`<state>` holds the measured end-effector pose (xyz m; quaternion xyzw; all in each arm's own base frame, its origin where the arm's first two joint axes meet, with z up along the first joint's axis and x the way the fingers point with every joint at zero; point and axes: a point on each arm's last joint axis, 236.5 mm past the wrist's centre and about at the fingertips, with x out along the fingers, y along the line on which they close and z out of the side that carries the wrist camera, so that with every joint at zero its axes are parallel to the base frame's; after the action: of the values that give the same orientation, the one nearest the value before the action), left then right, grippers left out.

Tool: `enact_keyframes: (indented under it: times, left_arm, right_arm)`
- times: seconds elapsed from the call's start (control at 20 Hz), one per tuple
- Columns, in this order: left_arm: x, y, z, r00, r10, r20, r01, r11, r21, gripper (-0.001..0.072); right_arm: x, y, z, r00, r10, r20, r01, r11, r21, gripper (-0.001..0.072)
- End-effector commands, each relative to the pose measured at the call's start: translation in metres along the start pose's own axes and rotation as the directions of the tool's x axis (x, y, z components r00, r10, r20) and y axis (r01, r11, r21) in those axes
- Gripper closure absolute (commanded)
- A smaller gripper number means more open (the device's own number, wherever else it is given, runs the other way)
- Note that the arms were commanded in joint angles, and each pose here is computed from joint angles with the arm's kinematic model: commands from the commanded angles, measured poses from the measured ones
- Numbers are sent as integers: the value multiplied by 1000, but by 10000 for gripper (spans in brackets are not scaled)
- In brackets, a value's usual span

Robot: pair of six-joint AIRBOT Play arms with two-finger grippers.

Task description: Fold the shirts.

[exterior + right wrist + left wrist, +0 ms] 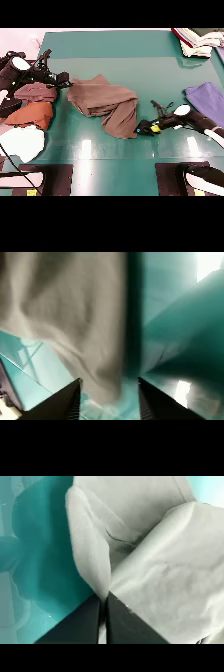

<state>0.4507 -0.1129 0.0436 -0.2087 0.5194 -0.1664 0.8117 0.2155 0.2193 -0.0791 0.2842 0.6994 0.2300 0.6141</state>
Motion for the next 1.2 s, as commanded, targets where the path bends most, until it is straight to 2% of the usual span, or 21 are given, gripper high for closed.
enact_keyframes:
  times: [0.0,0.05,0.2,0.35,0.45,0.55,0.7,0.8,0.95,1.05,1.15]
  left_arm:
    - [-1,-2,-1,1000,-4,-8,4,1000,1,681]
    - [-4,-4,-2,1000,-5,-7,5,1000,3,681]
    - [-53,-22,27,990,-5,144,-4,998,57,681]
    - [-173,-67,78,907,-42,420,-34,985,172,681]
    - [-277,-114,92,787,-100,609,-97,955,281,681]
    - [-368,-166,80,654,-171,737,-190,906,379,681]
    - [-466,-226,35,488,-286,825,-267,851,453,681]
    - [-500,-248,10,423,-334,842,-297,828,477,682]
    - [-511,-267,-7,411,-397,821,-266,809,524,682]
    - [-503,-272,-9,436,-424,793,-241,795,557,682]
    - [-482,-267,7,478,-427,768,-191,803,565,682]
  right_arm:
    - [30,7,9,999,-33,-19,32,998,-54,553]
    - [26,9,14,999,-48,-16,47,995,-88,697]
    - [-27,27,35,997,-72,38,78,974,-212,697]
    - [-147,40,64,950,-146,277,219,941,-256,697]
    - [-240,65,71,855,-139,500,301,917,-261,697]
    - [-336,100,57,699,-95,709,373,894,-248,698]
    - [-427,138,12,487,-78,870,483,854,-194,698]
    - [-457,153,-13,398,-83,914,531,833,-155,698]
    - [-480,168,-32,336,-89,938,569,813,-127,698]
    - [-483,171,-33,354,-101,930,566,814,-128,698]
    - [-483,165,-19,398,-120,909,533,837,-123,698]
